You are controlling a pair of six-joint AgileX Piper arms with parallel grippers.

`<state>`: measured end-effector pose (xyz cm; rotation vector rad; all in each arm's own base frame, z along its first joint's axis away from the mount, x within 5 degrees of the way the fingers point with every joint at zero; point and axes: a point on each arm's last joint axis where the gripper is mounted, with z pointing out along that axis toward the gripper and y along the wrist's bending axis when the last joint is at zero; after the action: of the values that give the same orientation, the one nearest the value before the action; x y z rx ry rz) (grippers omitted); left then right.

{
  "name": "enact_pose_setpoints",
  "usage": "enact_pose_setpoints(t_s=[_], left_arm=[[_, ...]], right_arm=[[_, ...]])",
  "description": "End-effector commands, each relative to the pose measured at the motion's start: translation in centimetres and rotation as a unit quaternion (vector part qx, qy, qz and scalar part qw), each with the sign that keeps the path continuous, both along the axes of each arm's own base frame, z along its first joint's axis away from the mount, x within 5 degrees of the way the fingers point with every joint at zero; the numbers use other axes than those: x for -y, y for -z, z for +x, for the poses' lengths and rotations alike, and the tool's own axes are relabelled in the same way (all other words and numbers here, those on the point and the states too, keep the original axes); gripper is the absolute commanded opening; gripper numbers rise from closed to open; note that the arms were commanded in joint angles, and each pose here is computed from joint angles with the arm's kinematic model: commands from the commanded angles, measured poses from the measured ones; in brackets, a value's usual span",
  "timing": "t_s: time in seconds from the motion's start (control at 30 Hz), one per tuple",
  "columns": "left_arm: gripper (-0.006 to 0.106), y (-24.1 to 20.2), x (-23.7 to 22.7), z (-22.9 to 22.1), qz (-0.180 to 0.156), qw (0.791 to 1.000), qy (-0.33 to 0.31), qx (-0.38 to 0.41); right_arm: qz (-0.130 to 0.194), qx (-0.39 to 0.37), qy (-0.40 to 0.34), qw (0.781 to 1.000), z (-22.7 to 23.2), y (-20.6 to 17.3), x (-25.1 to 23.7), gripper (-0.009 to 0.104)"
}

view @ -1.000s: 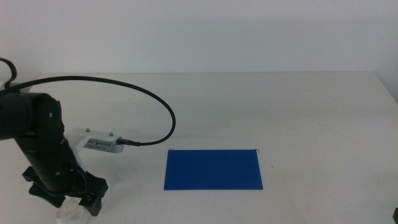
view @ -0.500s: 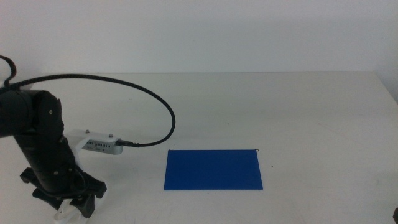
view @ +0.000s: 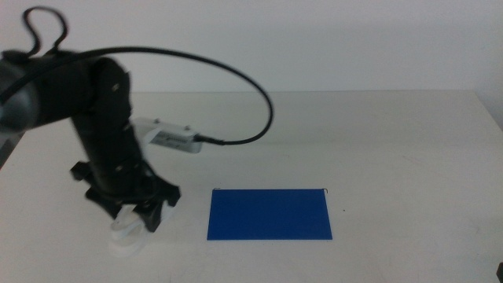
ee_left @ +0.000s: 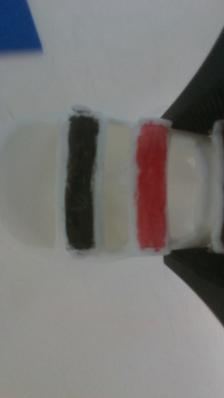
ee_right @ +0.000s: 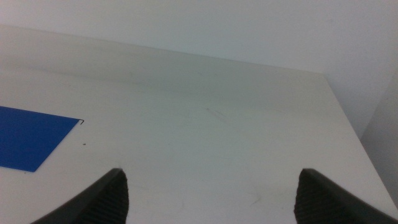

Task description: Use one arm to grab the shoe from the table and place it on the mat.

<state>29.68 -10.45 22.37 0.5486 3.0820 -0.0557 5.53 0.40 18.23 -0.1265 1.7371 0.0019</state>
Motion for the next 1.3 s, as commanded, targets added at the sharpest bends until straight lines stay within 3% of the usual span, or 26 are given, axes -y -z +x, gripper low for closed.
enact_pose_setpoints(t_s=[0.0, 0.67, 1.27], left_arm=[[-0.001, -2.5, 1.6, 0.4, -0.004, 1.000, 0.009, 0.011], [-0.001, -2.3, 17.3, 2.9, -0.023, 0.989, 0.145, 0.037], [-0.001, -2.2, 18.1, 2.6, -0.032, 0.992, 0.114, 0.031]], right_arm=[[-0.008, 0.032, -0.002, 0.999, 0.1, -0.5, 0.0, 0.078], [-0.008, 0.032, -0.002, 0.999, 0.1, -0.5, 0.0, 0.078], [-0.008, 0.032, -0.002, 0.999, 0.1, -0.5, 0.0, 0.078]])
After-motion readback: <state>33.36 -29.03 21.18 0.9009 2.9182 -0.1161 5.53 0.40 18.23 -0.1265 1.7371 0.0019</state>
